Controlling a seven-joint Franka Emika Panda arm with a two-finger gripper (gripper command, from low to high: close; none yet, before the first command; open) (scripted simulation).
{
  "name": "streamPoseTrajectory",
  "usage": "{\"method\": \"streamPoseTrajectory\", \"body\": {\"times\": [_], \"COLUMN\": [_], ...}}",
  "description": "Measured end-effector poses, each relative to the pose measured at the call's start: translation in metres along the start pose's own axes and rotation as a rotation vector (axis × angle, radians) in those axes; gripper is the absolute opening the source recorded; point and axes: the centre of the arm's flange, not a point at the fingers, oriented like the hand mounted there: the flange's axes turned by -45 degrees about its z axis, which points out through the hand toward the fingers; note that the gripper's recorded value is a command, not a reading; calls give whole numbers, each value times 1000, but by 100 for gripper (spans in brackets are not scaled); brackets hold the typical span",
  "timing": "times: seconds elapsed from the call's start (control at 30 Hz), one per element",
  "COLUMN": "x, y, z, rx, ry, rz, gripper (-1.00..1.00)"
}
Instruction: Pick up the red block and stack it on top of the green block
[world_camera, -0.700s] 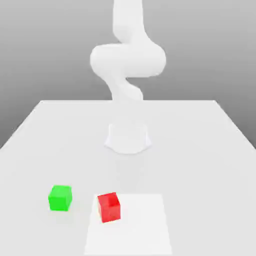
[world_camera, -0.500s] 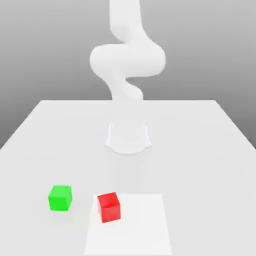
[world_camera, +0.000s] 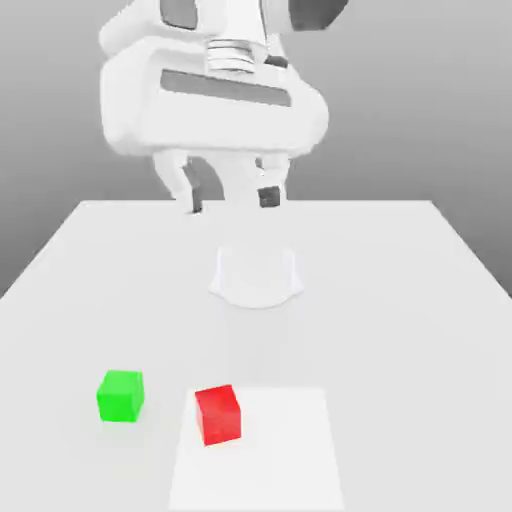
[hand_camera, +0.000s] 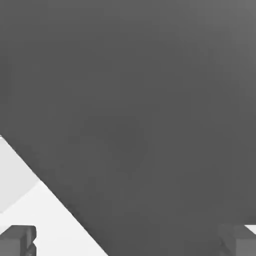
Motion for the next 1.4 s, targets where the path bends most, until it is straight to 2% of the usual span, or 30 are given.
{"method": "streamPoseTrajectory", "body": {"times": [0.37,0.73,1.13,1.17,1.4], "x": [-49,-114,-138,-140,-140], "y": [-37,-86,-102,-104,-104], "z": [107,177,238,242,243], "rx": [163,342,356,358,360], "ry": [-105,-187,-194,-193,-192], "rz": [-438,-876,-923,-921,-921], "gripper": [0,0,0,-100,-100]}}
